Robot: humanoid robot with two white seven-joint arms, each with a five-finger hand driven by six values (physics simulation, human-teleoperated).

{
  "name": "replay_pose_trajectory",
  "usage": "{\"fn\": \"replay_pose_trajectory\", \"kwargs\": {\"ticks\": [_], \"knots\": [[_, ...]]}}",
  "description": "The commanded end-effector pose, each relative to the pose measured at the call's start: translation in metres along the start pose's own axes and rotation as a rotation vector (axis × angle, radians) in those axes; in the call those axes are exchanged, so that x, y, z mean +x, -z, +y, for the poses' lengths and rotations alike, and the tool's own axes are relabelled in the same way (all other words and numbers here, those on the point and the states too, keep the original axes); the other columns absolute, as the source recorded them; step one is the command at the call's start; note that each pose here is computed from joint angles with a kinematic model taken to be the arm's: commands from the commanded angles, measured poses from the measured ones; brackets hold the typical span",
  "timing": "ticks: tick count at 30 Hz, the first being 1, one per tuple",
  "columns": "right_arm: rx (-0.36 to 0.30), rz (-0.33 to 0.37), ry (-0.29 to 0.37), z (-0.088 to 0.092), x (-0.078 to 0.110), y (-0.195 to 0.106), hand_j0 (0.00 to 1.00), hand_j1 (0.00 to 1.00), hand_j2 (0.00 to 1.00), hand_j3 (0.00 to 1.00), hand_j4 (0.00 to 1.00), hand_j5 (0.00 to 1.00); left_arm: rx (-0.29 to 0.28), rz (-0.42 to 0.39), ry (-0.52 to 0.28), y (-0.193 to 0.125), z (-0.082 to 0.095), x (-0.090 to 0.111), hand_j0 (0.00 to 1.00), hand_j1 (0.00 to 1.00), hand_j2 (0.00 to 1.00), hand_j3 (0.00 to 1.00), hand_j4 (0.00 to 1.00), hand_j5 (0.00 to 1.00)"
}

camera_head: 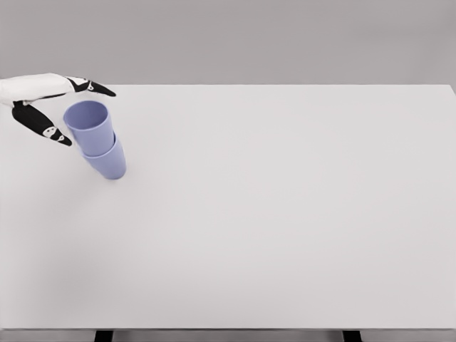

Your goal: Place the right cup on the left cup with left arm

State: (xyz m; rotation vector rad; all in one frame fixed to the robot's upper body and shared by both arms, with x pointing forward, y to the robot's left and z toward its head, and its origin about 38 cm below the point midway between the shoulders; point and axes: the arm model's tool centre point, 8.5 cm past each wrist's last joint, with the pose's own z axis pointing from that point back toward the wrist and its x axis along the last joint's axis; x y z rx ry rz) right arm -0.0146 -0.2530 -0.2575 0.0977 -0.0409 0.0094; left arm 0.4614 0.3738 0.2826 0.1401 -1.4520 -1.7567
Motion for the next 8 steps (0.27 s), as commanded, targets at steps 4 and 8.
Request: {"fn": "replay_pose_trajectory", "kwargs": {"ticks": [4, 8], "knots": [[0.000, 0.000, 0.000, 0.000, 0.000, 0.000, 1.00, 1.00, 1.00, 1.00, 1.00, 1.00, 0.041, -0.090, 0.040, -0.034, 0.020, 0.044, 1.00, 1.00, 1.00, 1.00, 1.00, 1.00], [0.000, 0.000, 0.000, 0.000, 0.000, 0.000, 1.00, 1.00, 1.00, 1.00, 1.00, 1.00, 0.048, -0.163, 0.035, -0.039, 0.018, 0.069, 1.00, 1.00, 1.00, 1.00, 1.00, 1.00]]}}
